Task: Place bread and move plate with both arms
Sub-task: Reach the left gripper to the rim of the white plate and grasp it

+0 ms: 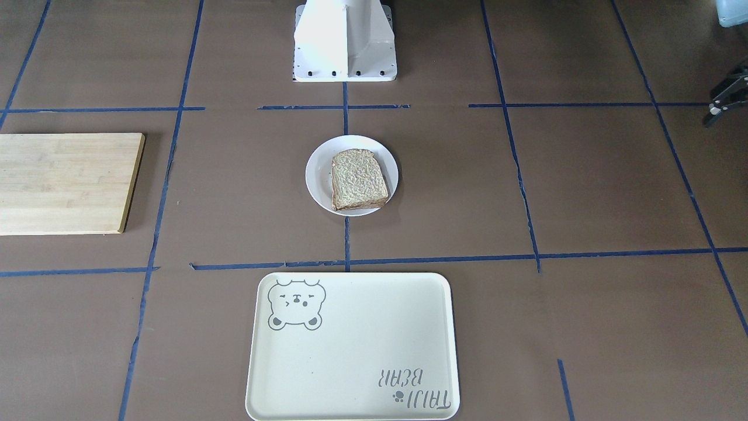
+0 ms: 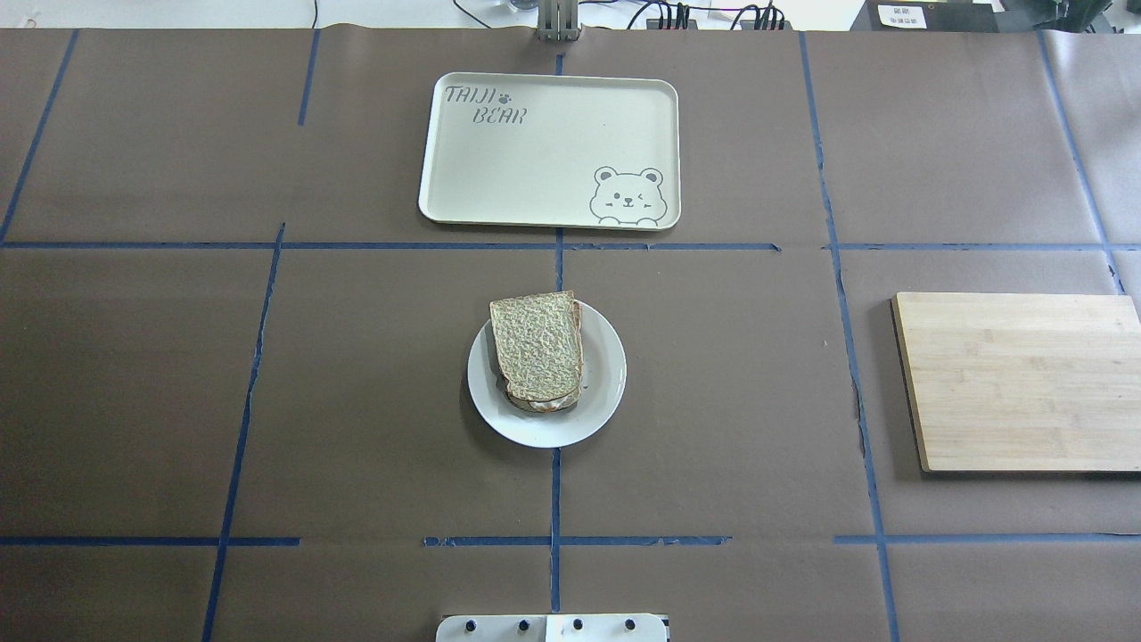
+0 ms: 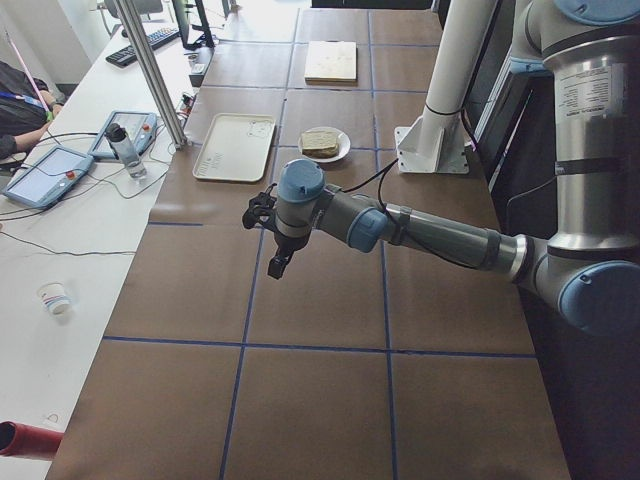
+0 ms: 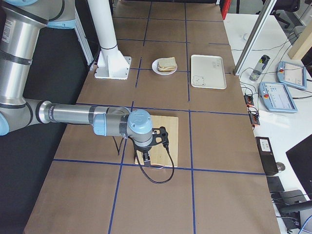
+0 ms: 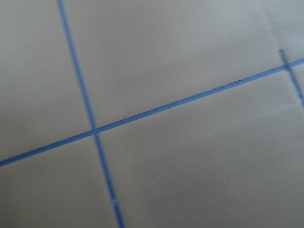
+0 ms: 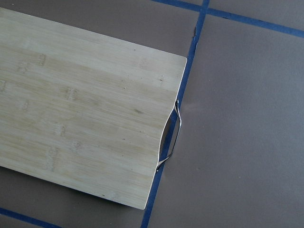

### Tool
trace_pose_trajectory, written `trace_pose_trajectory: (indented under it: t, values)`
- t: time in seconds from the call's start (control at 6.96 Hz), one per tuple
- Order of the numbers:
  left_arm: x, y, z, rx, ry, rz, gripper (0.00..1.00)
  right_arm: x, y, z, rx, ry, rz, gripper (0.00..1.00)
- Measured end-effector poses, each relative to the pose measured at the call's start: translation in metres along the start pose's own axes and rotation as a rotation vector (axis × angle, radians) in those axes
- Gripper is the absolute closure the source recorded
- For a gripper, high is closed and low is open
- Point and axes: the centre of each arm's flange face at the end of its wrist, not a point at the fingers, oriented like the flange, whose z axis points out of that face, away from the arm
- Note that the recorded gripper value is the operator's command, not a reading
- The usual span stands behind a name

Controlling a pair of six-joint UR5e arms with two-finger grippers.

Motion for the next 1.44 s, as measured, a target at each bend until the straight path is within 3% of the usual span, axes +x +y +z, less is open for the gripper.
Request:
trace_pose_trajectory:
  t: [0.14,0.58,1.01,1.44]
  values:
    - [0.040,-0.009,0.023,0.015,0.059,-0.056,0.00,0.000,0.000,0.000,0.001,0.000,0.000,0.00]
    - [0.198,-0.051,0.077,0.044,0.321,-0.238,0.00,0.000,0.000,-0.001,0.004,0.001,-0.001,0.00]
    - [0.335,-0.070,0.127,0.128,0.405,-0.382,0.00,0.000,-0.001,-0.001,0.004,0.001,0.004,0.00]
    - [0.360,-0.061,0.195,0.257,0.572,-0.532,0.00,0.000,-0.001,-0.001,0.004,0.001,0.009,0.00]
